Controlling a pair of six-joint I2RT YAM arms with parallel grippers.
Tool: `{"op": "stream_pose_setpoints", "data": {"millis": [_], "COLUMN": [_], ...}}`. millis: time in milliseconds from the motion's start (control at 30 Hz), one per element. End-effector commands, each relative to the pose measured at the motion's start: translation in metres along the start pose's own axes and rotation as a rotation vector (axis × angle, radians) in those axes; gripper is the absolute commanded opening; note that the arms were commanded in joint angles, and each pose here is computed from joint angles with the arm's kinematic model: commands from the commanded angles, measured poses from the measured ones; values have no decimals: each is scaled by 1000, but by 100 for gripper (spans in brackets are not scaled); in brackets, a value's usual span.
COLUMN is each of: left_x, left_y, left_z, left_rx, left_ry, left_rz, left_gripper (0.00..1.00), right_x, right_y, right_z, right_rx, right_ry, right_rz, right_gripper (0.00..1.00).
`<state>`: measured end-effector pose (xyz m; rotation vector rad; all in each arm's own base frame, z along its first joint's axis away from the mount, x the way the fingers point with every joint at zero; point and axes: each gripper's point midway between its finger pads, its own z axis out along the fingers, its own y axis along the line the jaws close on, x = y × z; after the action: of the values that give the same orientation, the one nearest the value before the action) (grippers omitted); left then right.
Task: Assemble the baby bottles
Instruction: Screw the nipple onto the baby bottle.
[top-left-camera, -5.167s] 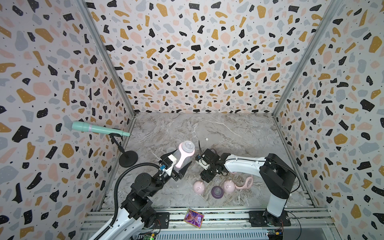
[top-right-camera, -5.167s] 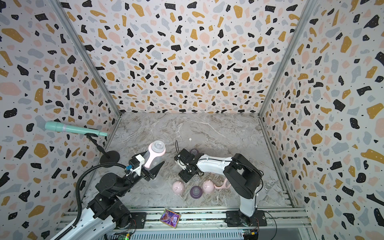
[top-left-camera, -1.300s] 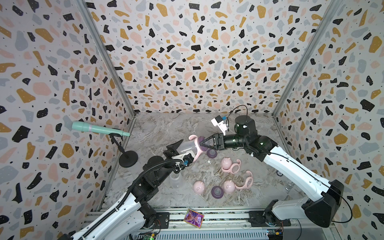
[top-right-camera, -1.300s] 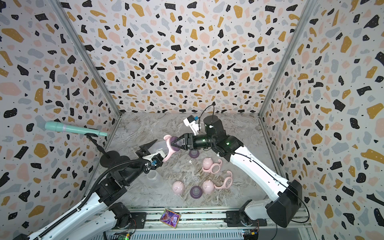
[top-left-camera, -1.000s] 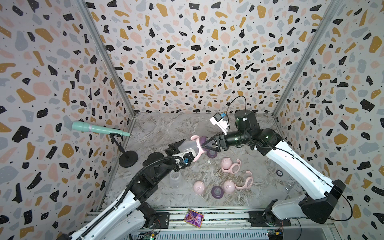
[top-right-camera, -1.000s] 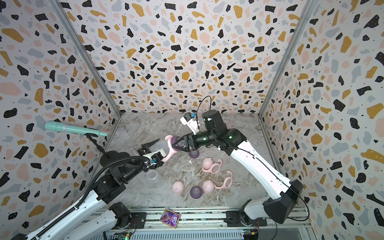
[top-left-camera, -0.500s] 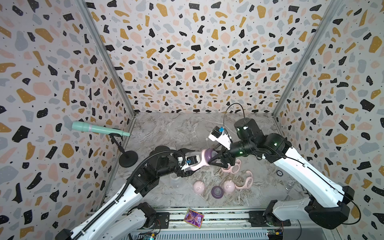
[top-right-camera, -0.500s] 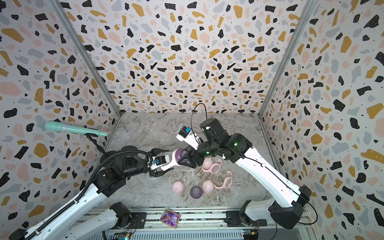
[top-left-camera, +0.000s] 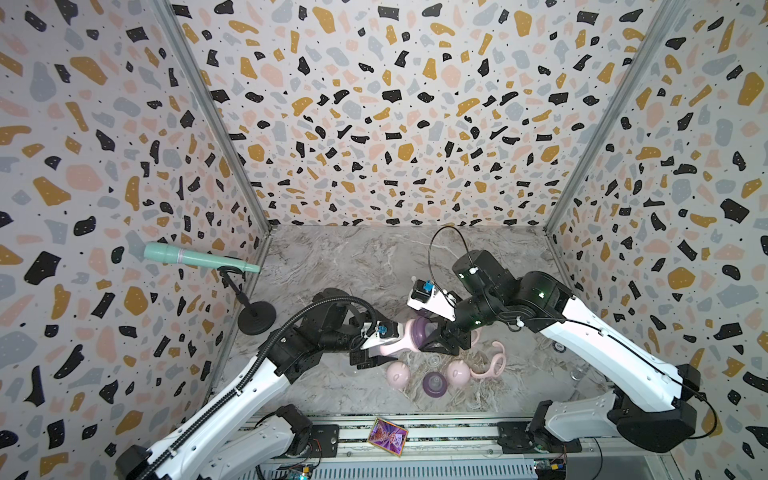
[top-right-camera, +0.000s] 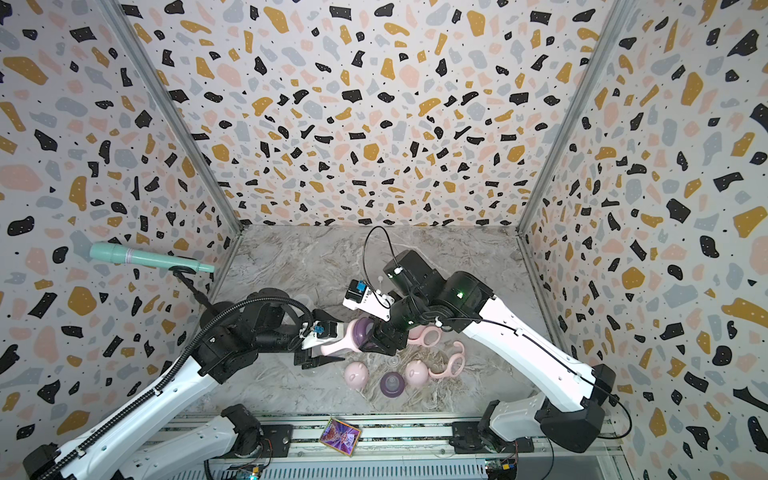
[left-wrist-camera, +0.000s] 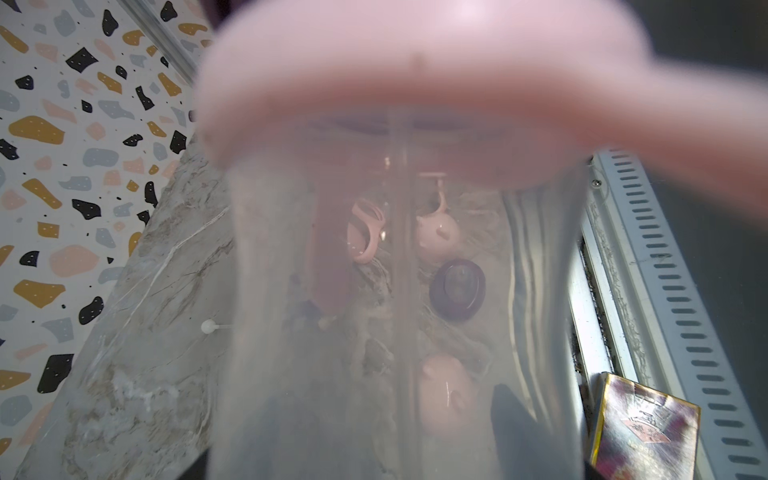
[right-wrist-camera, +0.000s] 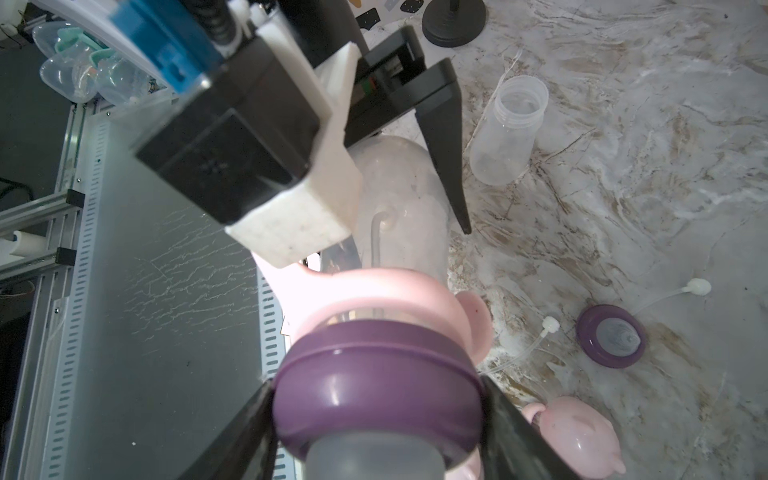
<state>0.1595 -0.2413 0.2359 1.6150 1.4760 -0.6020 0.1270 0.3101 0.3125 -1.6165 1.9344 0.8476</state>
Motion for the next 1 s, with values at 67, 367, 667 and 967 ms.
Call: {"op": "stream_pose_setpoints", "data": {"millis": [67,367,667,967], "left_x": [-95,-103,-104,-89], "left_y": [9,59,92,122], "left_z": [-32,-66,-113,-122], "left_rx": [-31,-462,-809,-998], "left_ry": [-323,-397,-435,-356], "left_rz": [235,217,209,193], "left_gripper": [0,0,0,0], "right_x": [-14,-16,-35,-71], "right_y": [8,8,-16,-28], "right_z": [17,58,58,26], "right_rx": [-48,-232,-316,-382], "right_ry": [-51,-86,-208,-368], "right_rz": [-61,243,612,858], "right_gripper": [0,0,0,0]}}
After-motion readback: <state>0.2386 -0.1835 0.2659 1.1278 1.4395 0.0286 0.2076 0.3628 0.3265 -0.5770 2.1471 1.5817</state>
